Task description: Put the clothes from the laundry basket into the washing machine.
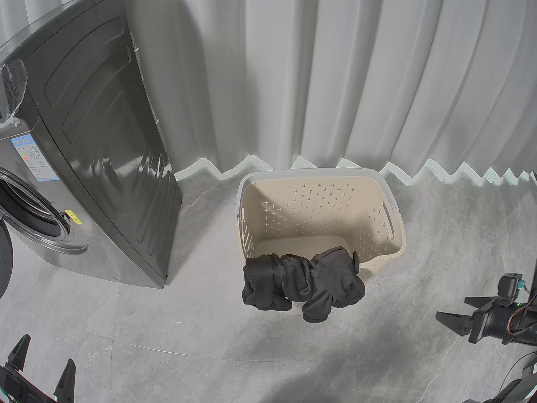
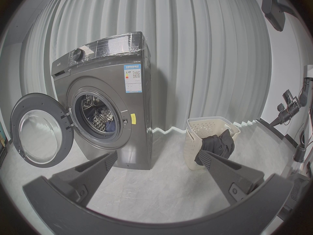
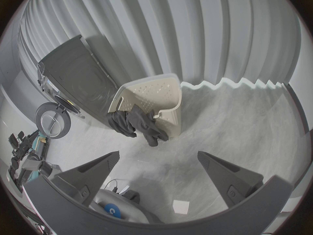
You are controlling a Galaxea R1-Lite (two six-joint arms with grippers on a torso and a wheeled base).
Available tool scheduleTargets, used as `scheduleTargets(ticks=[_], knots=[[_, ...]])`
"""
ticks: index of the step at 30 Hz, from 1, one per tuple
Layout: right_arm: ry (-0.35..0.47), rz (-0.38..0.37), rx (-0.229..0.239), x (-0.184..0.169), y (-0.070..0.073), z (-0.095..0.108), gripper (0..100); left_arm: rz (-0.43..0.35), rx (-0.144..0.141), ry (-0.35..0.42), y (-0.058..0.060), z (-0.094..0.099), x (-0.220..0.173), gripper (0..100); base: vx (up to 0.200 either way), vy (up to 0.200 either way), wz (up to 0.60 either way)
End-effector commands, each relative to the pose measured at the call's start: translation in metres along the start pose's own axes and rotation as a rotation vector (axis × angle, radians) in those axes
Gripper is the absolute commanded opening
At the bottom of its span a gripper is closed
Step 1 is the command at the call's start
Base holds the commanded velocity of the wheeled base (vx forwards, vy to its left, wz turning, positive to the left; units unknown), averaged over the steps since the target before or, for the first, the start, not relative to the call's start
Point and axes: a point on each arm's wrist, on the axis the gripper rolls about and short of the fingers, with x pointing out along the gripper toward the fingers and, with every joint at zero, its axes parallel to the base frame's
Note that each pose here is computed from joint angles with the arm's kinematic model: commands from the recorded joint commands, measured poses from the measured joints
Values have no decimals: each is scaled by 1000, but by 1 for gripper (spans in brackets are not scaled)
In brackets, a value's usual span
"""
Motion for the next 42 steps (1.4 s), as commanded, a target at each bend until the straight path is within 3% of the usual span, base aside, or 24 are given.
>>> scheduleTargets(ticks=[1,6,15,26,42], knots=[[190,48,22,38,2,-13,100,-1,0,-1,0,-4,0,100,0,0,0],[218,84,47,61,10,-16,100,-1,0,-1,0,-4,0,100,0,0,0],[175,46,108,118,42,-31,100,-1,0,-1,0,-4,0,100,0,0,0],[72,72,110,185,47,-34,100,-1,-2,0,0,-5,0,100,0,0,0],[4,124,113,235,64,-26,100,-2,-2,0,0,-5,0,100,0,0,0]])
